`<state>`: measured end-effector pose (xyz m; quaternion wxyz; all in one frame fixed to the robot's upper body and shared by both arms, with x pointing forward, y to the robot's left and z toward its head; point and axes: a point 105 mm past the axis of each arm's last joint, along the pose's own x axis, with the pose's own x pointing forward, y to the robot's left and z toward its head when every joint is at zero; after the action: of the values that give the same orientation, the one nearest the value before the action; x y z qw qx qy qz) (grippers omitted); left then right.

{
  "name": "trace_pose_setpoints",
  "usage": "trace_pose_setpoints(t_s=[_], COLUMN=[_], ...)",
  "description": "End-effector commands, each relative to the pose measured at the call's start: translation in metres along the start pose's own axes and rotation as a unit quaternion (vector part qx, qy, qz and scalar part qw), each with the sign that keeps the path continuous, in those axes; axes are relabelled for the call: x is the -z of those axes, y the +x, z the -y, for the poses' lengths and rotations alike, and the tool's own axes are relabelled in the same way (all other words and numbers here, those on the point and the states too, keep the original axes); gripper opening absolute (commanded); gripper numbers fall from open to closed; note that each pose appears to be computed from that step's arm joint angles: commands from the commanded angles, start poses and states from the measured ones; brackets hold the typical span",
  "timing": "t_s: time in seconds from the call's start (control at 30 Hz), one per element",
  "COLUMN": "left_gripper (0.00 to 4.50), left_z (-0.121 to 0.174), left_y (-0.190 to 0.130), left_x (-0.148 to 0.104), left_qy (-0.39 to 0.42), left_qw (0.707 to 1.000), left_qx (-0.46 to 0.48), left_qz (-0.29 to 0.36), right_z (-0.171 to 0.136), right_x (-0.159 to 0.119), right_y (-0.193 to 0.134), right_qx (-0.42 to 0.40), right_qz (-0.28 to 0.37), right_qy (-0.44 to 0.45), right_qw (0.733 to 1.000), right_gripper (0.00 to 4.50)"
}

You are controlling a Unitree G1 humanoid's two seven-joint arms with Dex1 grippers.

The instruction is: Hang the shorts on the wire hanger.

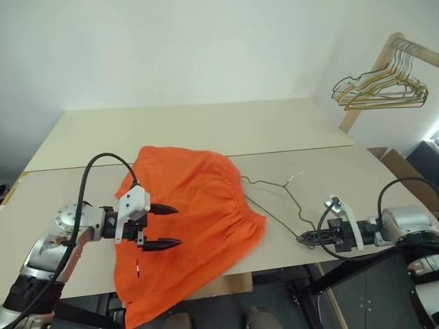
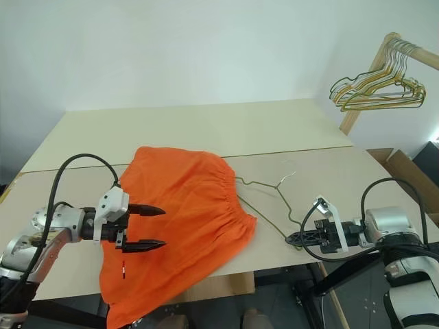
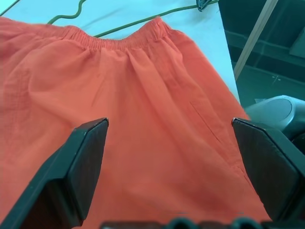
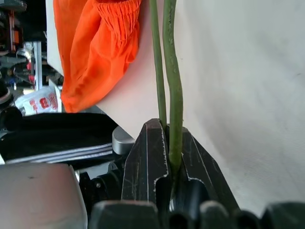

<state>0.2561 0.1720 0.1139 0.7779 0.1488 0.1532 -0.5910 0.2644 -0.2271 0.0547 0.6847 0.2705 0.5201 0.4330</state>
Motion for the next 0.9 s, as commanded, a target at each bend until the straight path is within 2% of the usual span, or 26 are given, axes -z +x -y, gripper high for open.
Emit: trace_pose_setpoints(t_s=[0.03,0.3,0.57,0.9], left_gripper=[4.49,4.49,4.49,4.49], left_z=[0.0,0.006,0.003,0.004], left_y=[-0.006,-0.004,0.0,0.002], left_x=[-0.005,0.002,0.004,0.007], left_qy=[0.016,0.013,0.022,0.023], left_qw=[1.0,1.0,0.999,0.999], left_qx=[-0.013,-0.015,-0.017,-0.015], left_qz=[0.002,-0.01,-0.019,-0.024], right_z=[-0.018,-0.028,-0.02,-0.027], right_x=[-0.006,0.004,-0.031,-0.012], right_y=[-0.007,-0.007,0.008,0.02], right_qx=[-0.045,-0.069,-0.06,-0.085], right_qz=[-0.01,-0.045,0.007,-0.058], right_qy=[-0.05,-0.06,0.001,-0.028], right_qw=[0.998,0.995,0.998,0.994], right_gripper=[0.0,0.0,0.0,0.0])
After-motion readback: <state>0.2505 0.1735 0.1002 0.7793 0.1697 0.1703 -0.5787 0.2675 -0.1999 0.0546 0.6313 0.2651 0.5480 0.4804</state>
